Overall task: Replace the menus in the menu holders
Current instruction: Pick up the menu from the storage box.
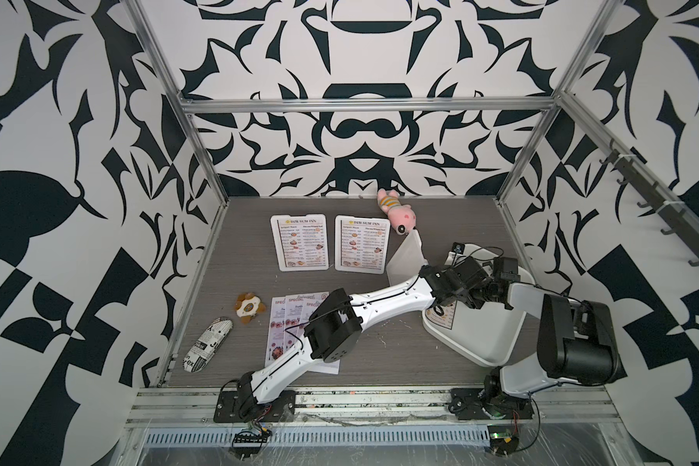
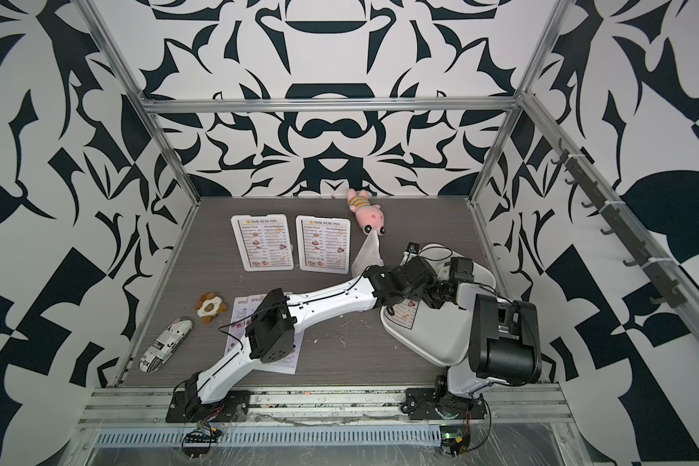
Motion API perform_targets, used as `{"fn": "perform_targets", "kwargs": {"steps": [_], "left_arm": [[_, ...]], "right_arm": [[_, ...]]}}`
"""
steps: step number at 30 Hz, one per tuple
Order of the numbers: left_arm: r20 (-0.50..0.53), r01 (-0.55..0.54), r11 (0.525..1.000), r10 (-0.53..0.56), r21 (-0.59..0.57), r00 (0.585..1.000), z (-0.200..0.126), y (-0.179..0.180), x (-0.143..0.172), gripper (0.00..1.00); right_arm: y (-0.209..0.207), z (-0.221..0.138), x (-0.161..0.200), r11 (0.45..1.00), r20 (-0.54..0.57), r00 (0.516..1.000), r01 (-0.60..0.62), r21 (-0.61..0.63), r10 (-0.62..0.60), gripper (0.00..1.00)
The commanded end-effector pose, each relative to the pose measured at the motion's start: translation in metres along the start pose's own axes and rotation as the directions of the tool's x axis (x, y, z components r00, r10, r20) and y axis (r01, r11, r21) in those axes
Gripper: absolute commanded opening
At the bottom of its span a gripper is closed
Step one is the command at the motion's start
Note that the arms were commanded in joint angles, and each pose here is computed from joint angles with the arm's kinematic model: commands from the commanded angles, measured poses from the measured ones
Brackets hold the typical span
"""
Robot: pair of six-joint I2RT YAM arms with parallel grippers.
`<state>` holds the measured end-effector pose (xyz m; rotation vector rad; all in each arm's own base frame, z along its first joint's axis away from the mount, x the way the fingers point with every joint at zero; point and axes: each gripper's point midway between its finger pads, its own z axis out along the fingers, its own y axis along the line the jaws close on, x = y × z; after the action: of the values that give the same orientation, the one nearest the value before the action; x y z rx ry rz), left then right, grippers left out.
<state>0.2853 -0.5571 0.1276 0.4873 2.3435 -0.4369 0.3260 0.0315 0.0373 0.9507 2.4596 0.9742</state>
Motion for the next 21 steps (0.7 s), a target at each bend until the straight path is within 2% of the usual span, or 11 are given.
{"fn": "perform_targets", "kwargs": {"steps": [1, 4, 10, 16, 21], "left_arm": [[-0.023, -0.03, 0.983, 0.026, -0.182, 0.999, 0.011, 0.05, 0.009, 0.39], [0.012, -0.025, 0.973, 0.029, -0.228, 1.0, 0.005, 0.059, 0.003, 0.37], [0.054, -0.037, 0.976, 0.05, -0.213, 0.997, -0.01, 0.052, -0.009, 0.38], [0.013, -0.046, 0.983, 0.049, -0.176, 0.999, 0.003, 0.043, 0.002, 0.39], [-0.024, -0.025, 0.995, 0.023, -0.097, 0.999, 0.011, 0.03, 0.011, 0.37]], "right_arm": [[-0.013, -0.001, -0.004, 0.997, 0.016, 0.999, -0.033, 0.066, 0.032, 0.61], [-0.016, -0.001, -0.005, 0.996, 0.019, 0.999, -0.045, 0.077, 0.044, 0.6], [-0.016, 0.001, -0.005, 0.996, 0.016, 0.998, -0.056, 0.07, 0.055, 0.6], [-0.012, -0.001, -0.006, 0.997, 0.017, 0.999, -0.052, 0.06, 0.051, 0.59], [-0.012, -0.001, -0.005, 0.997, 0.012, 0.999, -0.047, 0.056, 0.047, 0.59]]}}
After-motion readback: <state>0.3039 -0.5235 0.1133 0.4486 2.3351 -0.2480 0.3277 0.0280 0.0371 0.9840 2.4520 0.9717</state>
